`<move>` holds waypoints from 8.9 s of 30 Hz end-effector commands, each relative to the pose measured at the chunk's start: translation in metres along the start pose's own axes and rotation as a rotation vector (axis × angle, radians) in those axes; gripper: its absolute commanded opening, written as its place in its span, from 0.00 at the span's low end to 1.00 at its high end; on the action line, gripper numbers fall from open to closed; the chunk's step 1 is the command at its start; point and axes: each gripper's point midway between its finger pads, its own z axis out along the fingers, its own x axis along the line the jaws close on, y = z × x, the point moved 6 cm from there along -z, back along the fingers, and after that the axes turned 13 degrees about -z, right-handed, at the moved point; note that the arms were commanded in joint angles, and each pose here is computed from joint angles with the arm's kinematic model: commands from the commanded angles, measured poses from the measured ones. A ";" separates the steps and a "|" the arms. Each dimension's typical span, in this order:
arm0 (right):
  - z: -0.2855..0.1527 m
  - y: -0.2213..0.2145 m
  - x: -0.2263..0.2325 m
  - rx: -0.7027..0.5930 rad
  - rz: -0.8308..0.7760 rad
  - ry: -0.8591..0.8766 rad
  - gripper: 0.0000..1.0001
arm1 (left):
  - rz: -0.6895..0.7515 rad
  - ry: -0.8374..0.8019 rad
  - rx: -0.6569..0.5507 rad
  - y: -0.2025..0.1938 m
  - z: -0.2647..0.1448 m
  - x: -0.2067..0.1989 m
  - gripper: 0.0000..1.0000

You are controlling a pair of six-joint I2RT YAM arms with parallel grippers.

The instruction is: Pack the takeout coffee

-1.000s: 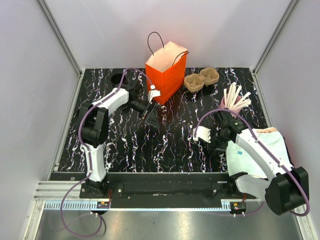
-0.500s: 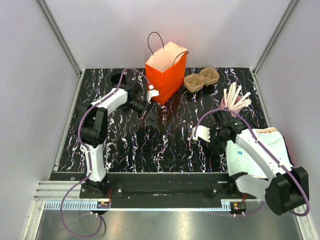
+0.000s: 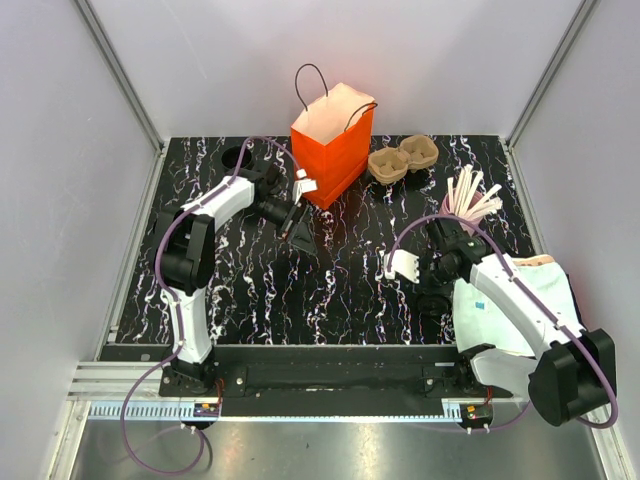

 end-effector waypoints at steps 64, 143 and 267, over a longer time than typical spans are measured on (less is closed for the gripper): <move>0.008 0.077 -0.049 -0.190 0.736 -0.164 0.43 | 0.041 -0.057 -0.185 -0.015 -0.051 -0.016 0.99; 0.065 0.101 -0.095 -0.546 0.015 -0.073 0.65 | 0.132 -0.132 -0.181 -0.008 -0.037 -0.032 0.99; -0.071 0.113 -0.091 -0.568 0.263 -0.234 1.00 | 0.191 0.736 0.144 0.015 -0.007 -0.059 0.50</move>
